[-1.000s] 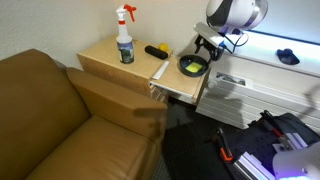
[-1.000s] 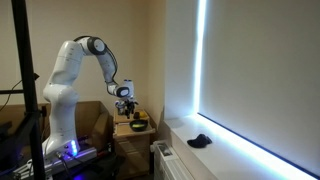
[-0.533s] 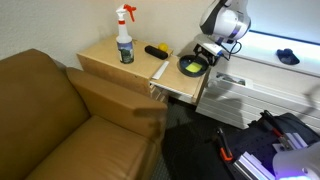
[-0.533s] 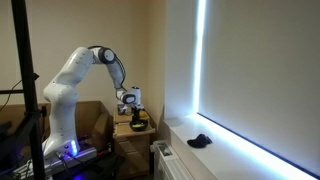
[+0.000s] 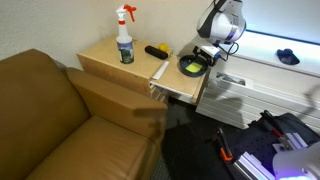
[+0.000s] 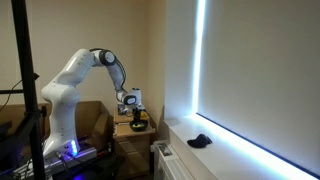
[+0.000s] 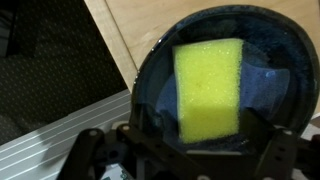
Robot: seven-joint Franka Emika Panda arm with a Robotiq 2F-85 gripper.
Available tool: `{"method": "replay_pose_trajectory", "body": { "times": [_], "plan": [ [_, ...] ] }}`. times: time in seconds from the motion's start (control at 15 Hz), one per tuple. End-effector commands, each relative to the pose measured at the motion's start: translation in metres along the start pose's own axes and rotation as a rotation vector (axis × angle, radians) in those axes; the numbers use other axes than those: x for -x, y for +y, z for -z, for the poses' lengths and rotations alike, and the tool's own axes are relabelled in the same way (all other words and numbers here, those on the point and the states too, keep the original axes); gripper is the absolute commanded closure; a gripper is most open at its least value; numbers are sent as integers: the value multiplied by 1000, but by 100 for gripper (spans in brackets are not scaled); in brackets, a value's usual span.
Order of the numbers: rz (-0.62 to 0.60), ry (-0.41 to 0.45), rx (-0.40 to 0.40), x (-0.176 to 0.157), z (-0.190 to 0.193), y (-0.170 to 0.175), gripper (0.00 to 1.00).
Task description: Move the yellow sponge from the black bowl and place it on the open drawer
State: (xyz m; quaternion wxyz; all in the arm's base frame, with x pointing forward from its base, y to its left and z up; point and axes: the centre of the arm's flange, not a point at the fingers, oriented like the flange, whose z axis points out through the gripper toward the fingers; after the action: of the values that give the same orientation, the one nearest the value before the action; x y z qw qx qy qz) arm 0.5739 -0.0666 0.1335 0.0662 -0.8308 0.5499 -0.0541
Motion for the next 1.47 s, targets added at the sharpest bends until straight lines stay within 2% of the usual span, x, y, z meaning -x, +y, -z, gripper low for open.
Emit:
{"method": "replay_pose_trajectory", "body": {
  "times": [0.0, 0.13, 0.33, 0.67, 0.73, 0.8, 1.0, 1.4],
  "plan": [
    [-24, 44, -9, -3, -27, -10, 0],
    [-26, 80, -13, -3, -34, -16, 0],
    [-34, 87, -19, -3, -43, -25, 0],
    [-44, 33, 0, -4, -60, -30, 0],
    [-43, 24, 1, -4, -63, -30, 25],
    [-47, 22, 4, -4, -65, -30, 26],
    [-55, 14, 4, -4, -68, -31, 48],
    [-100, -9, -13, -11, -48, -31, 84]
  ]
}}
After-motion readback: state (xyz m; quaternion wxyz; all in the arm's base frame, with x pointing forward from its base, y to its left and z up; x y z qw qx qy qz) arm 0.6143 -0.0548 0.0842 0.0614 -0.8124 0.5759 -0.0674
